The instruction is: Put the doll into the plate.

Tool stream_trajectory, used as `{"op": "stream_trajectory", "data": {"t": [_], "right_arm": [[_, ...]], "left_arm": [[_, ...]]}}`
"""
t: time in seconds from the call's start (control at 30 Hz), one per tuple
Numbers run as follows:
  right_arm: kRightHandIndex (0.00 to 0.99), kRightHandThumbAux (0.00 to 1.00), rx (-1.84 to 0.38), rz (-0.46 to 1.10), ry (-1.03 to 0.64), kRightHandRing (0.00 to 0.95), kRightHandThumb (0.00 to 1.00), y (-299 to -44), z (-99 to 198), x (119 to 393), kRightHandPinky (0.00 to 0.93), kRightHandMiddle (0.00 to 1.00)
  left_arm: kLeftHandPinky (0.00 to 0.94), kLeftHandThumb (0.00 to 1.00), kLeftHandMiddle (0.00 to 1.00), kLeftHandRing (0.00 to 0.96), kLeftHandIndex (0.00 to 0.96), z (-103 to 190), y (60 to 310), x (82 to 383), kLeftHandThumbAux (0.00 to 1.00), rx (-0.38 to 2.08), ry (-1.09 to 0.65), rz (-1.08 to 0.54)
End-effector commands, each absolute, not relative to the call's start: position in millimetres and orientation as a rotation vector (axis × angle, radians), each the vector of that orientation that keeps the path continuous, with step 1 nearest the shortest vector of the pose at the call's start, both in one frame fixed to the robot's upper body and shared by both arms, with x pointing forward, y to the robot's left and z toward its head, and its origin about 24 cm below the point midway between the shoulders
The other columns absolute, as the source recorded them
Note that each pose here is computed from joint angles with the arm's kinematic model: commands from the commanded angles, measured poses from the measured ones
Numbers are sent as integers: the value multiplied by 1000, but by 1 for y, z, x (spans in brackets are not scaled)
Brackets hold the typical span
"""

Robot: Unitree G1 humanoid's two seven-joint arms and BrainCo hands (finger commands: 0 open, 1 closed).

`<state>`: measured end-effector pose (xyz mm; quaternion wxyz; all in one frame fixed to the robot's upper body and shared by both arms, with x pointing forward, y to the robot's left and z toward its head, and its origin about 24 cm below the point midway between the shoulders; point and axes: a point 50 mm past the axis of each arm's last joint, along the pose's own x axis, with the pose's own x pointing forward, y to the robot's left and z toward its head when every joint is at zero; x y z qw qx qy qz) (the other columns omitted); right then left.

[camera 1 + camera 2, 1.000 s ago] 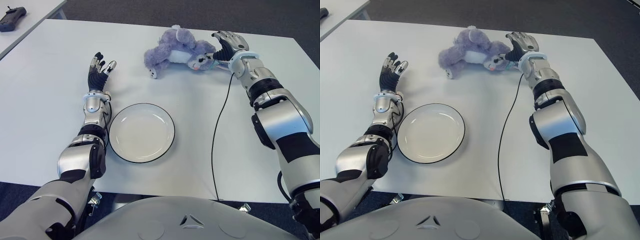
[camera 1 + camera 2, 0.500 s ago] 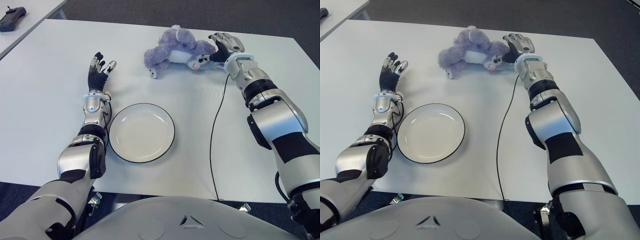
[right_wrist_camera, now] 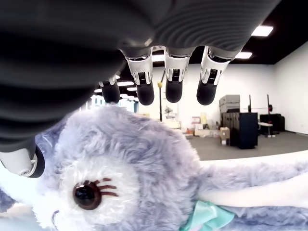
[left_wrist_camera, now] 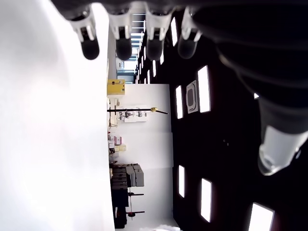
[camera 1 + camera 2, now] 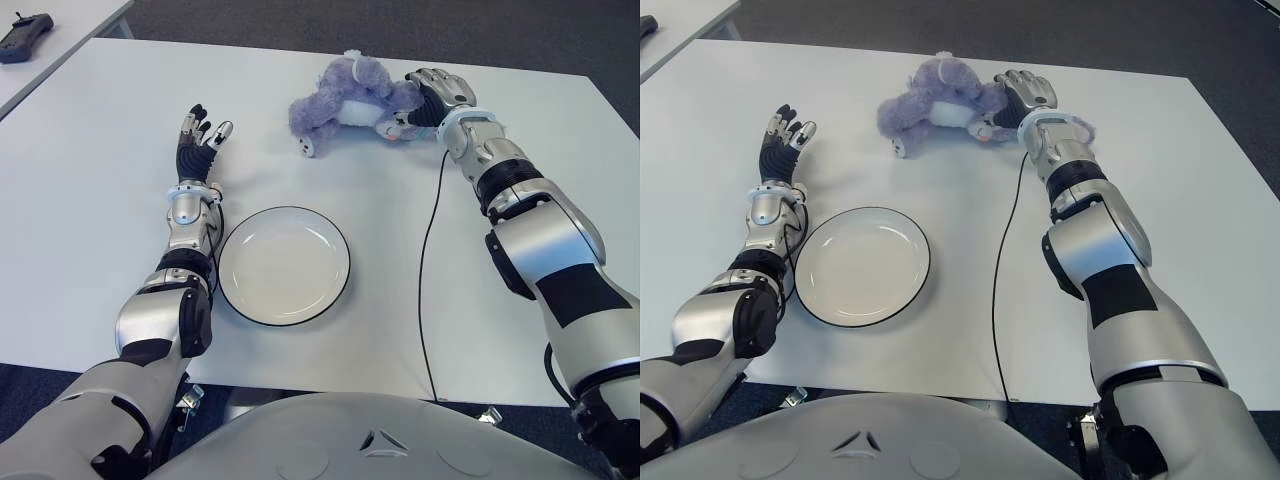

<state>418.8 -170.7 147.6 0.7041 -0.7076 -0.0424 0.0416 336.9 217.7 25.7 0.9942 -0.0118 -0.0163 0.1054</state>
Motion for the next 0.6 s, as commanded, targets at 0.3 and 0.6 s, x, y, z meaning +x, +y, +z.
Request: {"op": "stream_trajectory", "data": {"t": [0.3,0.6], "right_arm": [[0,413,-1597,129,-57,0,316,-162,129,415,33,0],[0,411,-1573,153,-57,0,321,-150,119,413,63,0]], "left_arm": [[0,0,65,26,34,-89,192,247,546,-146,452,238],[0,0,59,22,19,-89,191,246,516,-133,450,231]]}}
